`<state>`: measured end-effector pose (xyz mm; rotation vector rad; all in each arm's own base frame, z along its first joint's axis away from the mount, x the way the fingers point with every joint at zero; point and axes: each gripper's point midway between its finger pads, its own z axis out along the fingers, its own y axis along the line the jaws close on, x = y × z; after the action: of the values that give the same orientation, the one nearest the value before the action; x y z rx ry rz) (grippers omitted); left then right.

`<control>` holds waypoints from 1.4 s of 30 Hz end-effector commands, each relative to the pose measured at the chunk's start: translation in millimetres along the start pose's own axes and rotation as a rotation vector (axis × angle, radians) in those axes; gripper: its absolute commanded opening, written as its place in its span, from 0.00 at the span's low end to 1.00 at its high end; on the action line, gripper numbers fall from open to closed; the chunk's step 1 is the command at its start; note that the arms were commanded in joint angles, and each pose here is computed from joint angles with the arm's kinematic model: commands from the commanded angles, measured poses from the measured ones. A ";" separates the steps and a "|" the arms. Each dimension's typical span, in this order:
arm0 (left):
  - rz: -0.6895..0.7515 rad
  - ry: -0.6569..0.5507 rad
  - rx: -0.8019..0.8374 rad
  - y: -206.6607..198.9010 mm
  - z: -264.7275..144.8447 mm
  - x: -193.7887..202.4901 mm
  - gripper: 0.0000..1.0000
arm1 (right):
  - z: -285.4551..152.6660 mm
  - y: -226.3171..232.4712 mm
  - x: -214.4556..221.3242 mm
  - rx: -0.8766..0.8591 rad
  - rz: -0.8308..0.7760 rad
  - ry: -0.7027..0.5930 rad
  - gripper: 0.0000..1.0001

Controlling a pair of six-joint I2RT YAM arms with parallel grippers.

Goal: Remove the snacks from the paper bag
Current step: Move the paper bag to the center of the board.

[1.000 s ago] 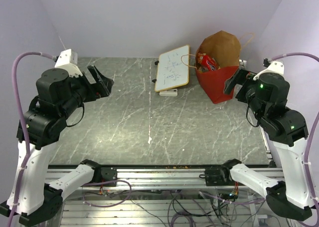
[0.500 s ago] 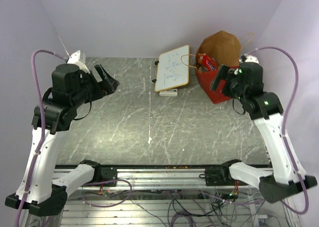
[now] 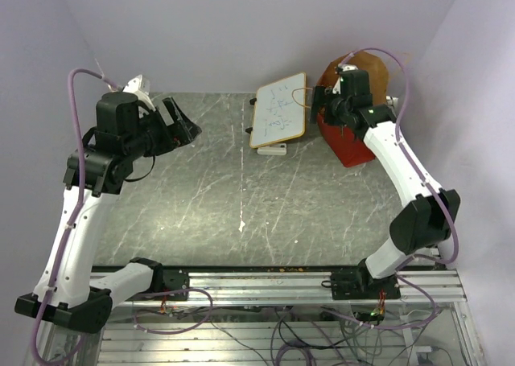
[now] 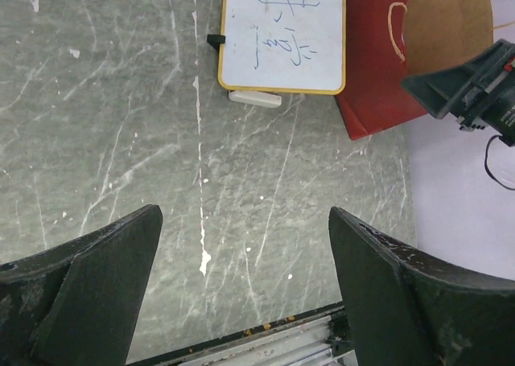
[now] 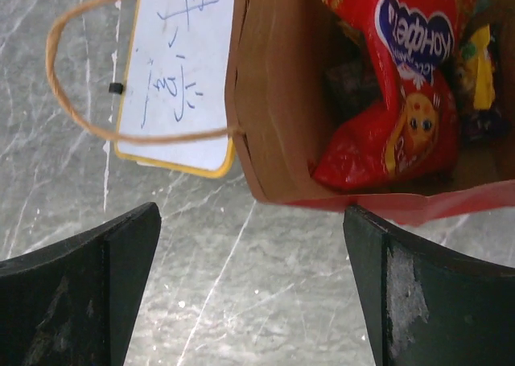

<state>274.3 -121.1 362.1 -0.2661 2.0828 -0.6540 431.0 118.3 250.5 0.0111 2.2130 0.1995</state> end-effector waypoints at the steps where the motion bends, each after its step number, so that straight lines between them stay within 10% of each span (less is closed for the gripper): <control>1: 0.035 -0.067 0.053 -13.1 -4.1 -22.7 0.95 | -0.3 5.1 -44.6 -0.021 -0.060 -0.106 0.96; 24: 0.024 -0.058 0.082 -25.2 7.5 -32.9 0.95 | 33.6 73.5 -81.8 -0.340 -0.327 -0.204 0.91; 42: -0.051 -0.049 0.094 -29.2 -2.2 -28.6 0.95 | 55.2 74.9 -44.0 -0.307 -0.284 -0.097 0.48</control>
<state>294.3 -135.0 382.3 -0.2695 2.0422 -0.7362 501.4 209.5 257.7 -0.5170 2.0336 0.4220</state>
